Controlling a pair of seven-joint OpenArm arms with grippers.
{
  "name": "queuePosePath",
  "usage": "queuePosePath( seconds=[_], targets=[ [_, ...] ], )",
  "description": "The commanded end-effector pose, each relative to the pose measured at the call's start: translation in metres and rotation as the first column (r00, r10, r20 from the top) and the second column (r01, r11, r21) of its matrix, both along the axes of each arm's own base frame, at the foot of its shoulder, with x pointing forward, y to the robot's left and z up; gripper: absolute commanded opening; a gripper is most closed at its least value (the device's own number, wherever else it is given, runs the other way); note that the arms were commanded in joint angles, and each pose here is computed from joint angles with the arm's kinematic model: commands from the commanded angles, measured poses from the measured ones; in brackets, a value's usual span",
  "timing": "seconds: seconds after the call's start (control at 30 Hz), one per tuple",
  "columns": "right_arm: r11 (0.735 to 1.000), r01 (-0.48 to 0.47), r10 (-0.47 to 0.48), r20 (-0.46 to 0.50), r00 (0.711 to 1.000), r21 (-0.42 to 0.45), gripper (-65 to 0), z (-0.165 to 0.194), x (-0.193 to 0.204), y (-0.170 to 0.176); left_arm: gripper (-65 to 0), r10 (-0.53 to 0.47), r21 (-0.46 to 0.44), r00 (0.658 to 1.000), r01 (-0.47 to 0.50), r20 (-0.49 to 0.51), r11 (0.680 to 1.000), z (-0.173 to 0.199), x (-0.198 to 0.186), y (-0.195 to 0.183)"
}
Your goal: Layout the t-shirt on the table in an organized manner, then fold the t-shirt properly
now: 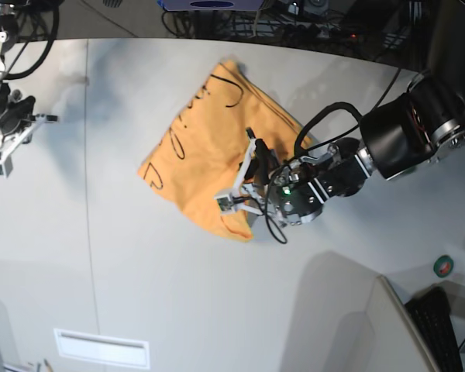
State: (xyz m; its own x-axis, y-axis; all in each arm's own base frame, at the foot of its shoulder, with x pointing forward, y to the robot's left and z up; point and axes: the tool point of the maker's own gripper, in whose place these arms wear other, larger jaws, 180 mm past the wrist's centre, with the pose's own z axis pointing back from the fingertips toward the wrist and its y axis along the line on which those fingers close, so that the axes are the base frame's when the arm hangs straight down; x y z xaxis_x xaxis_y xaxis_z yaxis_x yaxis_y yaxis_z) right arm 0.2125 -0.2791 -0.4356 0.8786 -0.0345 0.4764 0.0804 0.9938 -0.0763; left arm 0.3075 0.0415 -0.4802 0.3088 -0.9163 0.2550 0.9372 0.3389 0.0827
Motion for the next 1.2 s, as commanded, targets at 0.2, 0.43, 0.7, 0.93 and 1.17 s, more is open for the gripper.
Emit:
queuePosePath(
  seconds=[0.2, 0.43, 0.7, 0.93, 1.17],
  targets=[
    [1.0, 0.007, -0.007, 0.023, 1.0, -0.019, -65.0, 0.007, 0.004, -0.009, -65.0, -0.354, 0.007, 0.899, 0.365, 0.259, 0.931, 0.016, 0.02, -0.088],
    [0.999, 0.041, -0.04, 0.022, 0.999, -0.026, -65.0, 0.009, 0.0, -0.019, -65.0, -0.446, 0.001, 0.845, 0.466, 0.295, 0.885, 0.011, 0.016, -0.134],
    [0.999, 0.048, -0.048, 0.005, 0.999, -0.017, -65.0, 0.002, -0.004, -0.019, -65.0, -0.515, -0.002, 0.799, 0.542, 0.312, 0.84, 0.011, 0.012, -0.159],
    [0.998, 0.056, -0.056, -0.014, 0.998, -0.009, -65.0, -0.005, -0.008, -0.02, -65.0, -0.515, -0.005, 0.797, 0.544, 0.314, 0.839, 0.013, 0.012, -0.161],
    [0.999, 0.05, -0.05, -0.011, 0.999, -0.008, -65.0, -0.004, -0.006, -0.018, -65.0, -0.514, -0.001, 0.796, 0.543, 0.32, 0.84, 0.016, 0.016, -0.162]
  ],
)
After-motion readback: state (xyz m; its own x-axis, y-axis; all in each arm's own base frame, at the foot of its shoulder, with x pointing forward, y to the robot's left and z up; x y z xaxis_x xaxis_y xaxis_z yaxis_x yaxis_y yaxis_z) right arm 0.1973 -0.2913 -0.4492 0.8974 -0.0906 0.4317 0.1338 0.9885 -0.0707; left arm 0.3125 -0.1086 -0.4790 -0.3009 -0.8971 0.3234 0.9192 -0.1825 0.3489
